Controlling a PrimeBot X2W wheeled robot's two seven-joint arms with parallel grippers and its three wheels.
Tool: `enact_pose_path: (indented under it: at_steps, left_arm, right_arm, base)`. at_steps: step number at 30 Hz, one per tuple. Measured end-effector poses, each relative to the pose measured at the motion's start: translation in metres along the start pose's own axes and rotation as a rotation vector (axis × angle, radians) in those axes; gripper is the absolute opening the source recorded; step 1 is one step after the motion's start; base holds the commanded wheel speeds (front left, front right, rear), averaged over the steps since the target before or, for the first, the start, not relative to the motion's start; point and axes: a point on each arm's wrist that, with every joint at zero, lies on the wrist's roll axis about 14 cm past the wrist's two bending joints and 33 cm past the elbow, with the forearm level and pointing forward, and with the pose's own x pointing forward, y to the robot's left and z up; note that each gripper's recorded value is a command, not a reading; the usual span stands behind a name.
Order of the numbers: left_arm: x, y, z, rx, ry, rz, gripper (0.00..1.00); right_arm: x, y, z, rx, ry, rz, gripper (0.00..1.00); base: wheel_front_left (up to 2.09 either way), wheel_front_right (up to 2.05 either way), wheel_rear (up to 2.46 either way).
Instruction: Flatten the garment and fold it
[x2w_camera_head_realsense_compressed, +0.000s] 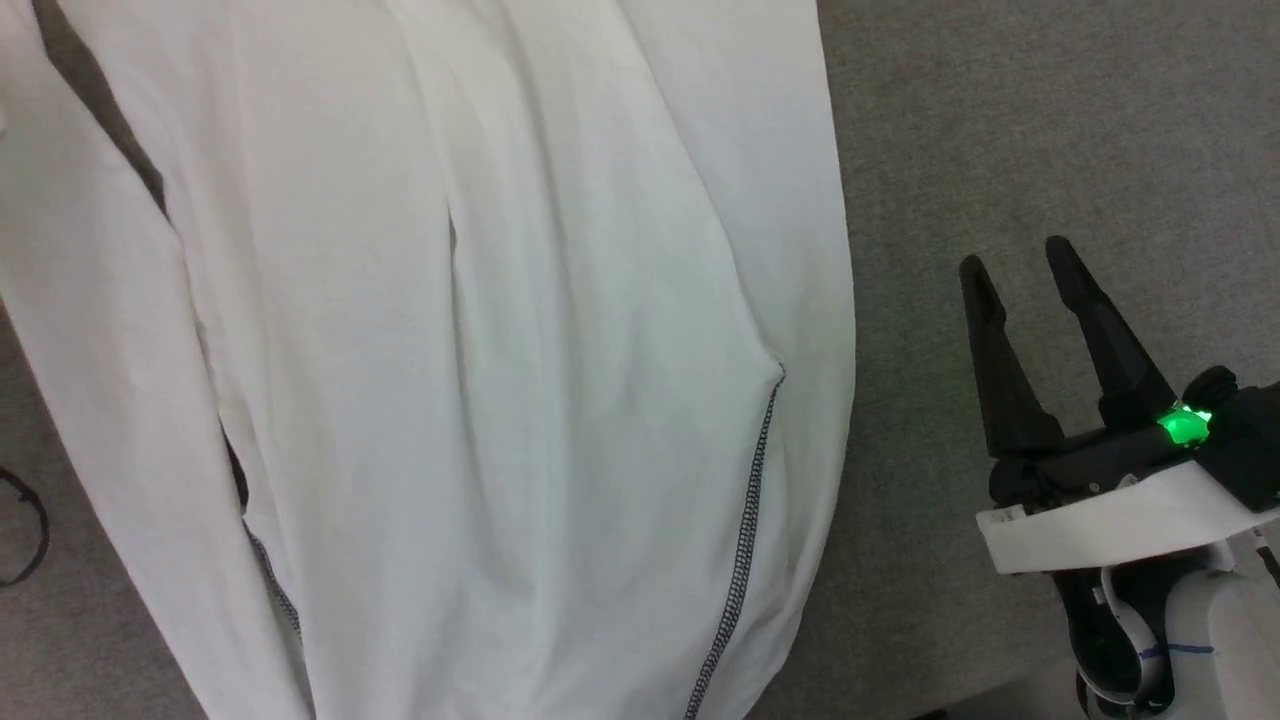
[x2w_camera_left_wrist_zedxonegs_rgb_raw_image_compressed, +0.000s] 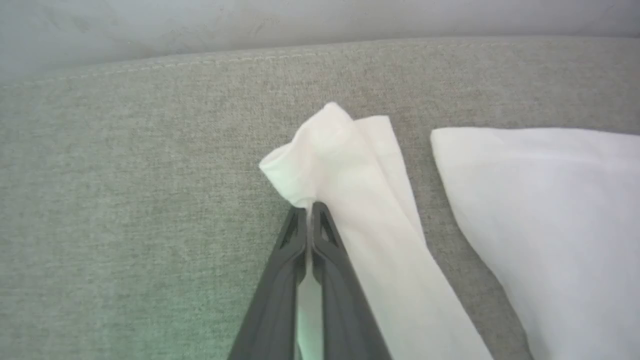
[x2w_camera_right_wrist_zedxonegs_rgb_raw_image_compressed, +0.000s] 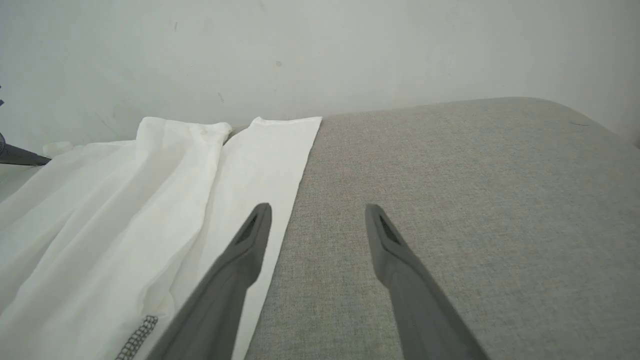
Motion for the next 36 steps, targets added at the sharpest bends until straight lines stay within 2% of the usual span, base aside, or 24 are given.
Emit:
enact_pose_path:
  at_steps: [6, 14, 19, 24, 27, 31, 36]
  left_arm:
    - [-0.029, 0.004, 0.015, 0.029, -0.172, 0.036, 0.00]
    - [-0.120, 0.003, 0.068, 0.061, -0.476, 0.024, 0.00]
    - [-0.180, -0.035, 0.071, 0.156, -0.619, -0.086, 0.00]
    - [-0.225, -0.093, 0.032, 0.218, -0.663, -0.238, 0.00]
    - [-0.241, -0.126, -0.006, 0.224, -0.640, -0.322, 0.00]
    - [-0.248, -0.170, -0.068, 0.225, -0.550, -0.436, 0.00]
    - [-0.241, -0.226, -0.152, 0.201, -0.357, -0.577, 0.00]
  right_arm:
    - [-0.006, -0.002, 0.016, -0.006, -0.031, 0.001, 1.00]
    - [-0.030, -0.006, 0.035, 0.001, -0.059, -0.011, 1.00]
    - [-0.047, -0.006, 0.045, 0.009, -0.079, -0.012, 1.00]
    - [-0.059, 0.002, 0.061, 0.015, -0.120, 0.010, 1.00]
    - [-0.064, 0.010, 0.073, 0.022, -0.150, 0.034, 1.00]
    - [-0.071, 0.017, 0.086, 0.025, -0.187, 0.055, 1.00]
    - [-0.079, 0.016, 0.089, 0.030, -0.191, 0.053, 1.00]
  base:
    - [0.00, 0.00, 0.00]
    - [0.00, 0.00, 0.00]
    - [0.00, 0.00, 0.00]
    - [0.00, 0.00, 0.00]
    - [0.00, 0.00, 0.00]
    - [0.00, 0.00, 0.00]
    - [0.00, 0.00, 0.00]
